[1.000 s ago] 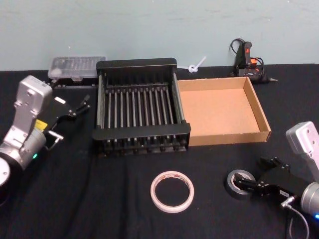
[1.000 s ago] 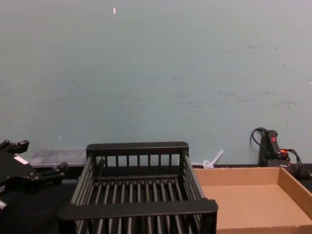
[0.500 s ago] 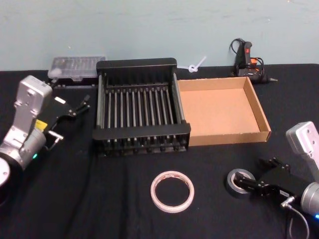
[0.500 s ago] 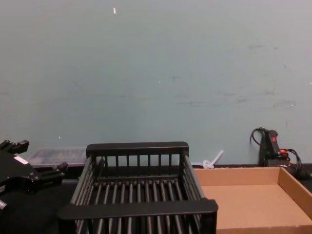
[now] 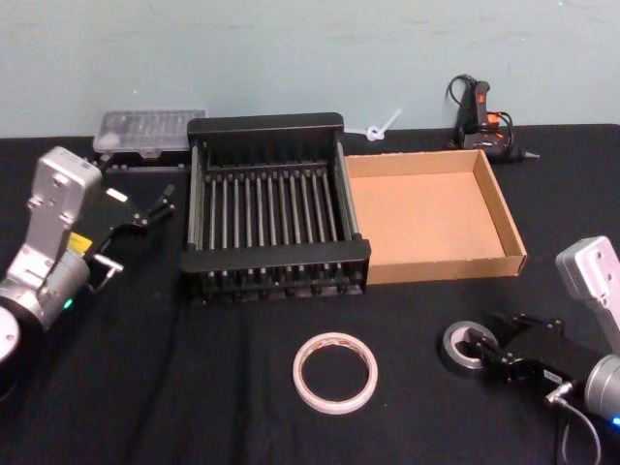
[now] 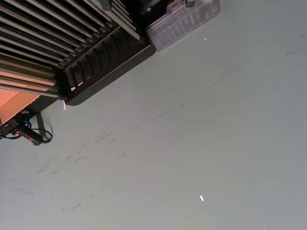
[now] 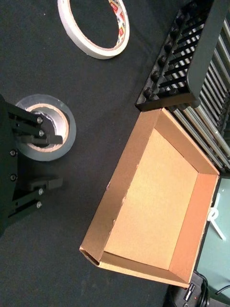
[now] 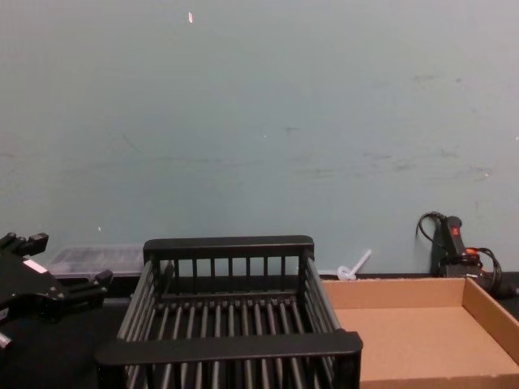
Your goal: Pick up the white tape and place it into the black box , Pick up the silver tape and place it into the brown box.
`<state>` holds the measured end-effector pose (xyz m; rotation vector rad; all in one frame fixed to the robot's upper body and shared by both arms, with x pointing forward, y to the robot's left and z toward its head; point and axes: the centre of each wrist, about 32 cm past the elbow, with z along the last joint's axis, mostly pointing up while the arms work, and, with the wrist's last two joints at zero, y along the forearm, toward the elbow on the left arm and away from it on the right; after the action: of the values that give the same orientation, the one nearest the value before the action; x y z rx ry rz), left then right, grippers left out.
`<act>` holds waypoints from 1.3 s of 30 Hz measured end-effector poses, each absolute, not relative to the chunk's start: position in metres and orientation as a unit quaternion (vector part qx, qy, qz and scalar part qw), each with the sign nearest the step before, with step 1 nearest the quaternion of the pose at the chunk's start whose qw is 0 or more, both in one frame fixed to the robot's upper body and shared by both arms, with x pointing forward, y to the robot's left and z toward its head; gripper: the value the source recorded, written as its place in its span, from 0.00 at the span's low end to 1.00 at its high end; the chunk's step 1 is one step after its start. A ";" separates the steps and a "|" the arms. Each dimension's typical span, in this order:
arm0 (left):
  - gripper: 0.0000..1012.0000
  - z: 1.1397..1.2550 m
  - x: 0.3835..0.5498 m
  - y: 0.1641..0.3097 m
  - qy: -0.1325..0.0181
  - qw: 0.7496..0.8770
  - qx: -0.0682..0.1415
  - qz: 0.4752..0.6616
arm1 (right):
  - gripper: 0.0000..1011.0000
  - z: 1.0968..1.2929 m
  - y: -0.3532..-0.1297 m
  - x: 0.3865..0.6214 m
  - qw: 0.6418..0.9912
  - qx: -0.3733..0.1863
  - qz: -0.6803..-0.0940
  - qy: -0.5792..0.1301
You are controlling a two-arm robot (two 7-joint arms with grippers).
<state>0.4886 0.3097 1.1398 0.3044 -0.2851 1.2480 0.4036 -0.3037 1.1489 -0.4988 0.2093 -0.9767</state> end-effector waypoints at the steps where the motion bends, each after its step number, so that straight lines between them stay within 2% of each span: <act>1: 0.99 1.140 0.489 0.310 -0.132 0.791 0.141 0.580 | 0.41 1.149 -0.304 0.404 0.848 -0.237 -0.463 0.099; 3: 0.99 1.140 0.489 0.310 -0.132 0.791 0.141 0.580 | 0.38 1.149 -0.304 0.404 0.848 -0.237 -0.463 0.099; 5: 0.99 1.140 0.489 0.310 -0.132 0.791 0.141 0.580 | 0.28 1.149 -0.304 0.404 0.848 -0.236 -0.463 0.099; 9: 0.99 1.140 0.489 0.310 -0.133 0.791 0.141 0.580 | 0.21 1.149 -0.304 0.404 0.848 -0.236 -0.463 0.099; 10: 0.99 1.140 0.489 0.310 -0.132 0.791 0.141 0.580 | 0.16 1.149 -0.304 0.404 0.848 -0.236 -0.463 0.099; 25: 0.99 1.140 0.489 0.310 -0.132 0.791 0.141 0.580 | 0.16 1.154 -0.305 0.403 0.855 -0.221 -0.460 0.093; 31: 0.99 1.140 0.489 0.310 -0.132 0.791 0.141 0.580 | 0.16 1.164 -0.307 0.405 0.862 -0.207 -0.455 0.076; 39: 0.99 1.140 0.489 0.310 -0.132 0.791 0.141 0.580 | 0.16 1.180 -0.309 0.421 0.869 -0.187 -0.456 0.042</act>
<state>0.4886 0.3097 1.1398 0.3045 -0.2850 1.2480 0.4207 -0.3088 1.1805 -0.3903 0.0870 -0.9537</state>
